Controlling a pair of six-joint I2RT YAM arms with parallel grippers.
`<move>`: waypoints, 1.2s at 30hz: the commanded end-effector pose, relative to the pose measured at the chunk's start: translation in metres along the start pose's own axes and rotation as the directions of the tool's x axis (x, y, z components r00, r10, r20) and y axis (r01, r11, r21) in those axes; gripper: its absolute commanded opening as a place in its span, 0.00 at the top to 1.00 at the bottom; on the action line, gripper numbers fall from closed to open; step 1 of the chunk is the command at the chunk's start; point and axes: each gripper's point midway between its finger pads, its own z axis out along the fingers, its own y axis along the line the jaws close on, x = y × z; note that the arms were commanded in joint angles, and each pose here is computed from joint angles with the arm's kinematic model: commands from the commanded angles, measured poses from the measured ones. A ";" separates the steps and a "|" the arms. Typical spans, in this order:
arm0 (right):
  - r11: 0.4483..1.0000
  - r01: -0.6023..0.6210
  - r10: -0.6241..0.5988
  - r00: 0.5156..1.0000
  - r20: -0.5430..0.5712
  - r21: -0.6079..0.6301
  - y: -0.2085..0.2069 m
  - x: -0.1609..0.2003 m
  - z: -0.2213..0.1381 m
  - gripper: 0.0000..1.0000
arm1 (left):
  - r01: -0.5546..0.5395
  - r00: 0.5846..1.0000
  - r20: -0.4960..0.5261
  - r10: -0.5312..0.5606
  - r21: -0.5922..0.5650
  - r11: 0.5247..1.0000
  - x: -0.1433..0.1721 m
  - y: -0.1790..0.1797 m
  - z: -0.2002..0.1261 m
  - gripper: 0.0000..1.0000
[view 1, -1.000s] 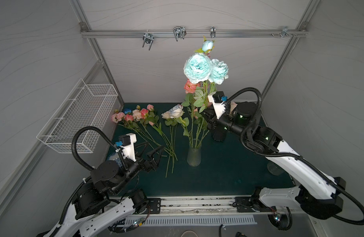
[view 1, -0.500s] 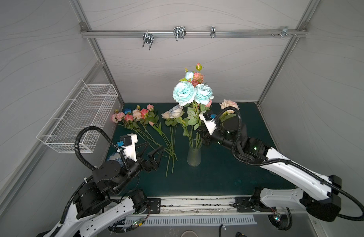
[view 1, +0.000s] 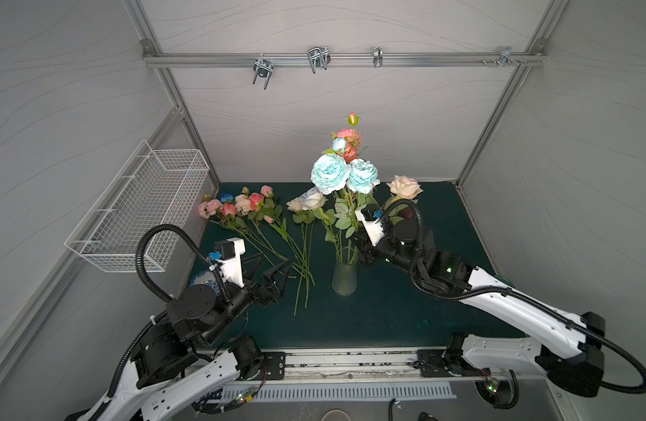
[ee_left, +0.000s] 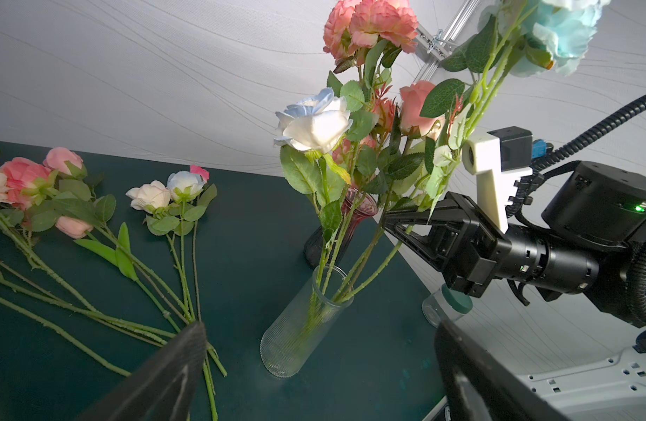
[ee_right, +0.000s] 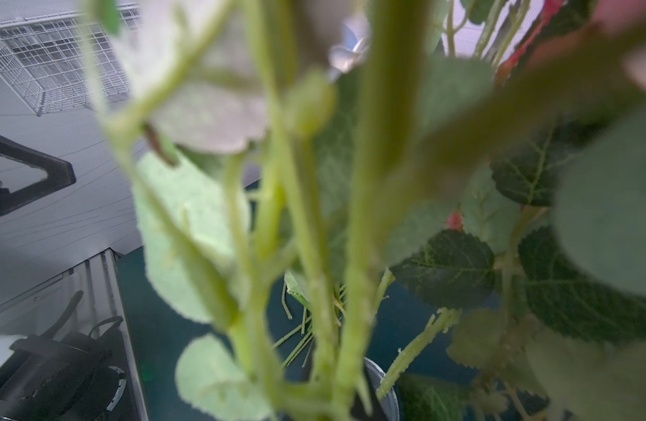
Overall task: Arrange flowers in a vase
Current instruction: Place the flower in the vase.
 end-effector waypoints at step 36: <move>0.986 -0.128 0.135 0.989 0.062 -0.107 0.021 -0.008 -0.057 0.37 | 0.020 1.000 0.012 -0.018 -0.140 0.990 0.004 0.025 0.006 0.01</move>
